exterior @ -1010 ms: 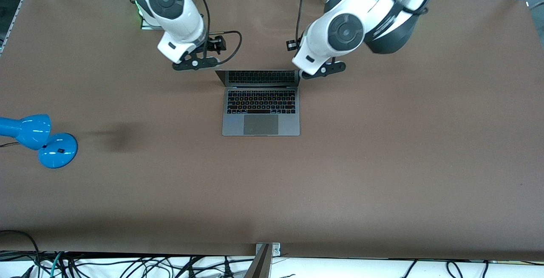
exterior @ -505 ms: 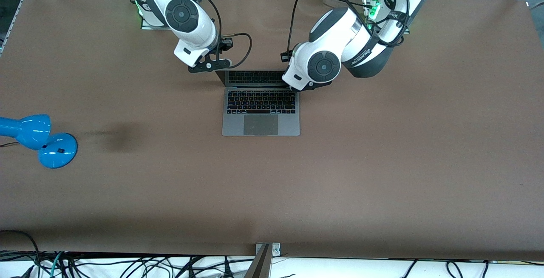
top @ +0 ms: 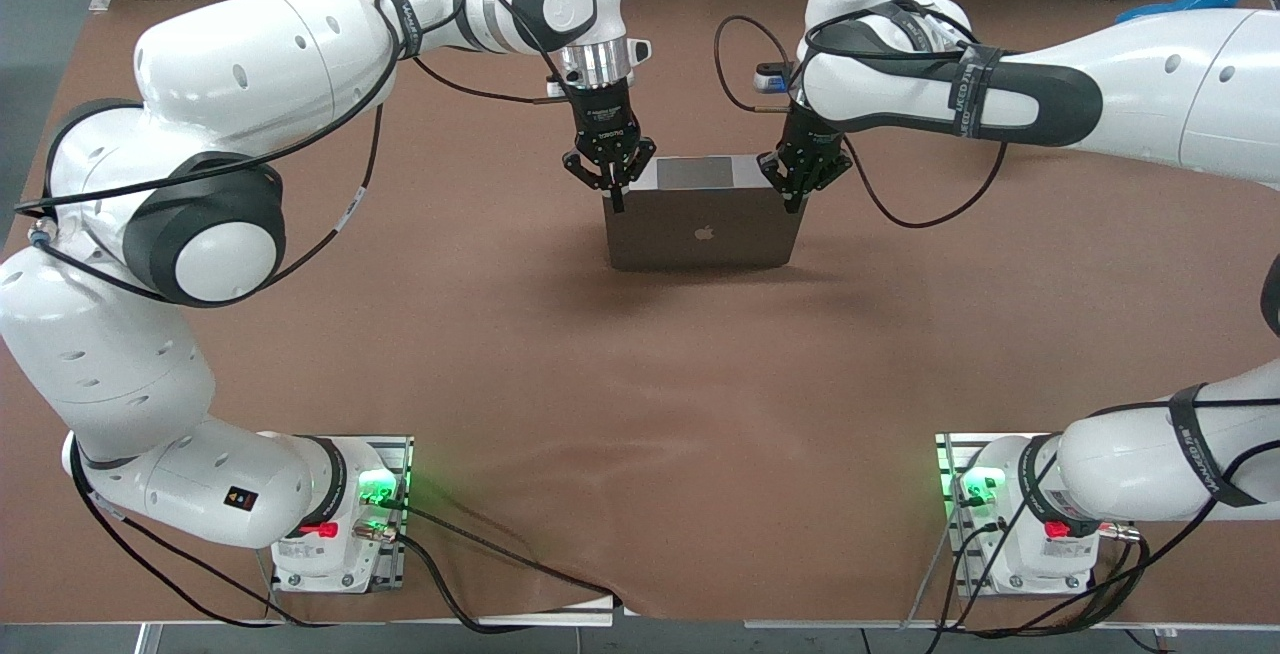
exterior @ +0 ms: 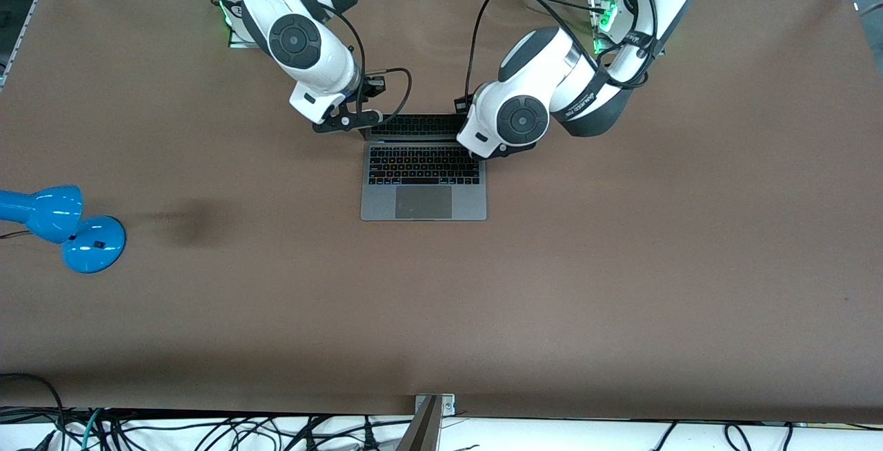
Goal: Close laptop with both arms from behind
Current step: 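Lower both grippers behind the raised laptop screen, then push the screen forward with both grippers, folding it onto the keyboard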
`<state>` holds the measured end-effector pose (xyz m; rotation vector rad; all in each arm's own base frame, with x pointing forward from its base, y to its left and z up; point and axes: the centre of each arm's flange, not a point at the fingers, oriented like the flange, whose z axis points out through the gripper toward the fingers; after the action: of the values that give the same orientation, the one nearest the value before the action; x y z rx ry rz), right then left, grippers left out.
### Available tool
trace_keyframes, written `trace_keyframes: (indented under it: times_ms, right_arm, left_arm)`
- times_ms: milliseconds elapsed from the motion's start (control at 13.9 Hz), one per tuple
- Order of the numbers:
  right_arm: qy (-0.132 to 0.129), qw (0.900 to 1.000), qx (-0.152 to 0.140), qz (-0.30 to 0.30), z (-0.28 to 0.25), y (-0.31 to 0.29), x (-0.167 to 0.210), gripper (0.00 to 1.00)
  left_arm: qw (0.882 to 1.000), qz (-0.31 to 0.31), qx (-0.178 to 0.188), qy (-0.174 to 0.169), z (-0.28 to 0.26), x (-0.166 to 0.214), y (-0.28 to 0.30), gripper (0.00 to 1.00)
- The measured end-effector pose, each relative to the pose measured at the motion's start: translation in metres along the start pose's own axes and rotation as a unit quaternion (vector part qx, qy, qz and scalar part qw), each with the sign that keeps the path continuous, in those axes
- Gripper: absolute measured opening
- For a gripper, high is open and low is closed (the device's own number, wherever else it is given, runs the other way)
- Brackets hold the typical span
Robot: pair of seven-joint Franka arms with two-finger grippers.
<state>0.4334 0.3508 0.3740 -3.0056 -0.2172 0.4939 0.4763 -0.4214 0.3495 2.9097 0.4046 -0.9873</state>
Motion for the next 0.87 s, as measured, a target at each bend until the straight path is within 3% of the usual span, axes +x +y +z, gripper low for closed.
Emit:
trace_keyframes:
  times_ms: [865]
  right_arm:
    - [0.016, 1.0, 0.0, -0.015, 0.0, 0.014, 0.08, 0.01]
  left_arm:
    - [1.0, -0.012, -0.023, 0.007, 0.015, 0.055, 0.013, 0.01]
